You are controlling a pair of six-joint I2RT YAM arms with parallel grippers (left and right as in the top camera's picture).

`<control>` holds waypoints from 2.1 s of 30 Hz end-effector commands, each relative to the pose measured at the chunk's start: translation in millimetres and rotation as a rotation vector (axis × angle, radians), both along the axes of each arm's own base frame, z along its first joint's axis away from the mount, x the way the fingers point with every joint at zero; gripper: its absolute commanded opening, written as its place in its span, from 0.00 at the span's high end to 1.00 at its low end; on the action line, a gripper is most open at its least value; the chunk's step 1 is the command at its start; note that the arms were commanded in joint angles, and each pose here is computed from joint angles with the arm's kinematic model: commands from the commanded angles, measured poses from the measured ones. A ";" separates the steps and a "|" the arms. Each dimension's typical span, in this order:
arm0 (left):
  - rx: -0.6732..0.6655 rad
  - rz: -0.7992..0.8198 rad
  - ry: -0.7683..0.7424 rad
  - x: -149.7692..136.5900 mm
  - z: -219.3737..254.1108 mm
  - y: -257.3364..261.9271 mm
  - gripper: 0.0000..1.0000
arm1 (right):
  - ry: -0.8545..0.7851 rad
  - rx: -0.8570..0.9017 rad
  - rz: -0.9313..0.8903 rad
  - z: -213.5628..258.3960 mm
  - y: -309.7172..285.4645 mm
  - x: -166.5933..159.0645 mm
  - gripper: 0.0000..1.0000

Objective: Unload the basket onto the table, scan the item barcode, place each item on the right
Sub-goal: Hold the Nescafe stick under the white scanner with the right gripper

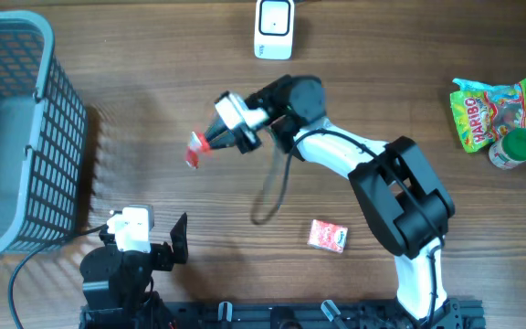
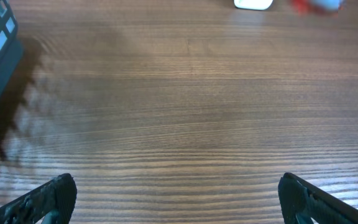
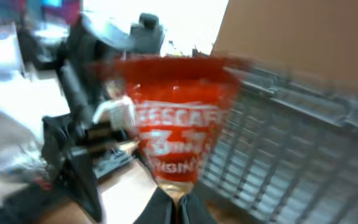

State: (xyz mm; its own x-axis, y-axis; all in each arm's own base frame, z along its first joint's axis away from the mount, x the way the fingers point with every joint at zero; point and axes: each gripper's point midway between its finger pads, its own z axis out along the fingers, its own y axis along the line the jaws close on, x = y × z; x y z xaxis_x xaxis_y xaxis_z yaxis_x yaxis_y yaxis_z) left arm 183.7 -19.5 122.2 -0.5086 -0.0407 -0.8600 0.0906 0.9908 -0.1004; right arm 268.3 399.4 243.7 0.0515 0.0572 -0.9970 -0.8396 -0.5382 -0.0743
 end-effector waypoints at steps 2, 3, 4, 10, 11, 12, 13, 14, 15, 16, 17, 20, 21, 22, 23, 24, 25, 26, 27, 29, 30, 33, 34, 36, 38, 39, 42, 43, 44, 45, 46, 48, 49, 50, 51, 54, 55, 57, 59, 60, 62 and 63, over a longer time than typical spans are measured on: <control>0.010 -0.009 -0.005 0.1 -1.3 -0.6 0.00 | 0.552 -0.269 -0.319 -34.1 21.2 60.3 0.96; 0.011 -0.008 -0.005 0.1 -1.3 -0.5 0.00 | 0.706 -0.346 -0.436 -52.3 21.6 79.6 0.96; 0.010 -0.009 -0.005 0.1 -1.3 -0.6 0.00 | 0.867 -0.422 -0.554 -72.0 18.3 97.2 0.96; 0.010 -0.009 -0.005 0.1 -1.3 -0.6 0.00 | 1.577 -0.622 -0.904 -135.4 -21.1 141.7 0.96; 0.010 -0.009 -0.005 0.1 -1.3 -0.6 0.00 | 1.688 -0.624 -0.904 -135.9 -24.5 144.3 0.96; 0.010 -0.008 -0.005 0.1 -1.3 -0.5 0.00 | 1.779 -0.626 -0.915 -138.2 -28.0 146.8 0.96; 0.011 -0.008 -0.005 0.1 -1.3 -0.5 0.00 | 1.842 -0.612 -0.936 -139.9 -30.0 150.8 0.96; 0.010 -0.009 -0.005 0.1 -1.3 -0.6 0.00 | 1.849 -0.585 -0.954 -138.5 -30.7 155.7 0.96; 0.010 -0.009 -0.005 0.1 -1.3 -0.6 0.00 | 1.781 -0.527 -0.995 -134.6 -32.4 166.1 0.96; 0.010 -0.009 -0.005 0.1 -1.3 -0.6 0.00 | 1.747 -0.498 -1.016 -132.3 -32.6 171.0 0.96; 0.010 -0.009 -0.005 0.1 -1.3 -0.6 0.00 | 1.748 -0.472 -1.052 -133.3 -35.5 176.6 0.96; 0.010 -0.009 -0.005 0.1 -1.3 -0.6 0.00 | 1.767 -0.389 -1.145 -130.6 -46.4 196.2 0.96; 0.010 -0.009 -0.005 0.1 -1.3 -0.6 0.00 | 1.766 -0.360 -1.174 -127.2 -51.1 204.1 0.95; 0.010 -0.008 -0.005 0.1 -1.3 -0.5 0.00 | 1.773 -0.336 -1.201 -122.6 -55.2 212.0 0.95; 0.010 -0.009 -0.005 0.1 -1.3 -0.6 0.00 | 1.789 -0.320 -1.230 -120.1 -59.0 218.0 0.95; 0.010 -0.009 -0.005 0.1 -1.3 -0.6 0.00 | 1.806 -0.298 -1.284 -116.4 -65.7 227.1 0.95; 0.010 -0.009 -0.005 0.1 -1.3 -0.6 0.00 | 1.806 -0.267 -1.353 -109.5 -73.8 238.4 0.95; 0.010 -0.009 -0.005 0.1 -1.3 -0.6 0.00 | 1.803 -0.247 -1.387 -103.6 -77.4 244.7 0.96; 0.010 -0.009 -0.005 0.1 -1.3 -0.6 0.00 | 1.794 -0.213 -1.421 -92.9 -81.0 252.9 0.95; 0.010 -0.009 -0.004 0.1 -1.4 -0.6 0.00 | 1.769 -0.118 -1.477 -67.3 -88.1 272.7 0.95; 0.010 -0.009 -0.005 0.1 -1.3 -0.6 0.00 | 1.777 -0.077 -1.481 -59.6 -89.6 281.1 0.95; 0.010 -0.009 -0.005 0.1 -1.3 -0.6 0.00 | 1.850 0.012 -1.458 -48.6 -95.3 302.8 0.95; 0.010 -0.009 -0.005 0.1 -1.3 -0.6 0.00 | 1.883 0.028 -1.449 -52.9 -96.8 310.0 0.95; 0.010 -0.008 -0.005 0.1 -1.3 -0.5 0.00 | 1.930 0.046 -1.449 -65.0 -99.2 320.2 0.95; 0.010 -0.009 -0.005 0.1 -1.3 -0.6 0.00 | 1.988 0.050 -1.443 -80.4 -98.2 326.5 0.95; 0.010 -0.009 -0.005 0.1 -1.3 -0.6 0.00 | 2.023 0.053 -1.439 -91.0 -96.3 330.6 0.96; 0.010 -0.009 -0.005 0.1 -1.3 -0.6 0.00 | 2.049 0.028 -1.425 -107.5 -88.8 335.7 0.95; 0.010 -0.009 -0.005 0.1 -1.3 -0.6 0.00 | 2.076 0.012 -1.413 -116.5 -85.7 336.0 0.95; 0.011 -0.008 -0.005 0.1 -1.3 -0.5 0.00 | 2.130 0.013 -1.400 -126.9 -84.7 336.8 0.95; 0.010 -0.009 -0.004 0.1 -1.4 -0.6 0.00 | 2.174 0.019 -1.382 -135.2 -83.4 337.8 0.95; 0.010 -0.009 -0.005 0.1 -1.3 -0.6 0.00 | 2.188 0.025 -1.366 -137.8 -82.3 339.0 0.95; 0.010 -0.009 -0.004 0.1 -1.4 -0.6 0.00 | 2.200 0.036 -1.327 -144.7 -78.7 342.9 0.96; 0.010 -0.009 -0.005 0.1 -1.3 -0.6 0.00 | 2.215 0.035 -1.307 -150.1 -76.4 343.7 0.95; 0.010 -0.009 -0.005 0.1 -1.3 -0.6 0.00 | 2.230 0.032 -1.296 -153.8 -75.2 343.5 0.95; 0.010 -0.009 -0.005 0.1 -1.3 -0.6 0.00 | 2.240 0.032 -1.295 -157.4 -75.0 343.6 0.95; 0.010 -0.008 -0.005 0.1 -1.3 -0.5 0.00 | 2.258 0.027 -1.301 -163.5 -75.5 342.9 0.95; 0.010 -0.009 -0.005 0.1 -1.3 -0.6 0.00 | 2.256 0.035 -1.309 -163.7 -76.7 343.7 0.95; 0.010 -0.009 -0.005 0.1 -1.3 -0.6 0.00 | 2.254 0.043 -1.314 -163.5 -77.6 344.6 0.96; 0.010 -0.009 -0.005 0.1 -1.3 -0.6 0.00 | 2.250 0.049 -1.308 -159.6 -77.6 346.3 0.95; 0.010 -0.009 -0.005 0.1 -1.3 -0.6 0.00 | 2.247 0.053 -1.304 -157.3 -77.1 347.1 0.96; 0.010 -0.008 -0.005 0.1 -1.3 -0.5 0.00 | 2.242 0.063 -1.295 -151.7 -76.5 349.2 0.95; 0.011 -0.008 -0.005 0.1 -1.3 -0.5 0.00 | 2.242 0.069 -1.291 -149.1 -76.7 350.4 0.95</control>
